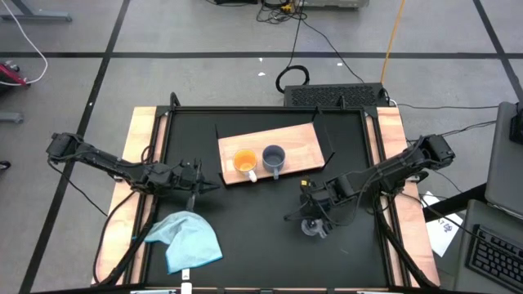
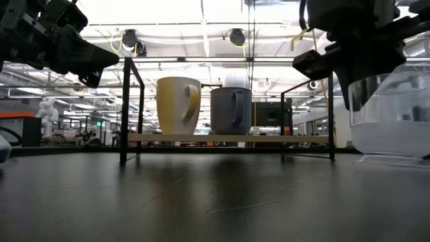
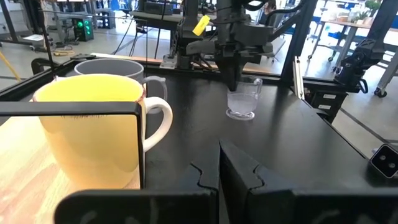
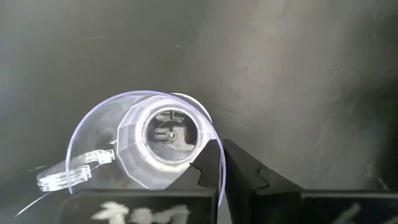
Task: Stack small to large cups/mugs on shelf
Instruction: Put the transparent mug on the shelf
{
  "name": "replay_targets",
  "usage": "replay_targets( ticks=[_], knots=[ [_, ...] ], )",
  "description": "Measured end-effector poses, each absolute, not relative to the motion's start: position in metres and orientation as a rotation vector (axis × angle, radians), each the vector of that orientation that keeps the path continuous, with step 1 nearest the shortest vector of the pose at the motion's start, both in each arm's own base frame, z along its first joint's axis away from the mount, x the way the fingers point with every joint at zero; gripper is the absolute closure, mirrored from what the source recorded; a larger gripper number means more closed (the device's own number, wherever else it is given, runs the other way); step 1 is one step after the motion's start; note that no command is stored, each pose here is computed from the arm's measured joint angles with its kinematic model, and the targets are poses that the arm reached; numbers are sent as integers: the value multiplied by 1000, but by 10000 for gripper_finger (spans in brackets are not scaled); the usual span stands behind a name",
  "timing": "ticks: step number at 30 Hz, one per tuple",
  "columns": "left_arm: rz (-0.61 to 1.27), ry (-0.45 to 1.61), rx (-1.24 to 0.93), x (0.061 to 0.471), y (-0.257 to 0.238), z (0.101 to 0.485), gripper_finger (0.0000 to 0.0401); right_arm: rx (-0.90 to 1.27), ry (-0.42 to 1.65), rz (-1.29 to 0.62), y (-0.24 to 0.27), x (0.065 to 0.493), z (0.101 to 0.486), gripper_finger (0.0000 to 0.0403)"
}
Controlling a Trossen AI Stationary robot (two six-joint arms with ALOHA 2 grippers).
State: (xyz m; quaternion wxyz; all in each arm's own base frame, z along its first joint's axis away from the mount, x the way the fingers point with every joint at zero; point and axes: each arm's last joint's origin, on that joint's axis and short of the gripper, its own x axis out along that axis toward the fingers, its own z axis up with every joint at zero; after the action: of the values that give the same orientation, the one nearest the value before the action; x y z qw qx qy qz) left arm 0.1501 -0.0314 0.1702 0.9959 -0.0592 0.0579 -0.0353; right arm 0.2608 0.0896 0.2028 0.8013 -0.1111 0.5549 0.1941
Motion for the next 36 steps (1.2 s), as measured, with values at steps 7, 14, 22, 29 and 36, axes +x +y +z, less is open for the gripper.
replay_targets(
  ticks=[7,14,22,29,36],
  knots=[
    [-70,116,-123,150,-31,170,394,-186,1200,376,88,262,203,399],
    [-71,115,-127,150,-31,170,394,-116,1172,337,89,265,204,349],
    [-71,116,-131,150,-32,170,394,-46,1181,291,89,265,204,287],
    [-71,115,-130,150,-31,170,394,104,1208,187,89,265,204,283],
    [-72,115,-122,150,-31,170,393,128,1187,180,88,261,211,285]
  ],
)
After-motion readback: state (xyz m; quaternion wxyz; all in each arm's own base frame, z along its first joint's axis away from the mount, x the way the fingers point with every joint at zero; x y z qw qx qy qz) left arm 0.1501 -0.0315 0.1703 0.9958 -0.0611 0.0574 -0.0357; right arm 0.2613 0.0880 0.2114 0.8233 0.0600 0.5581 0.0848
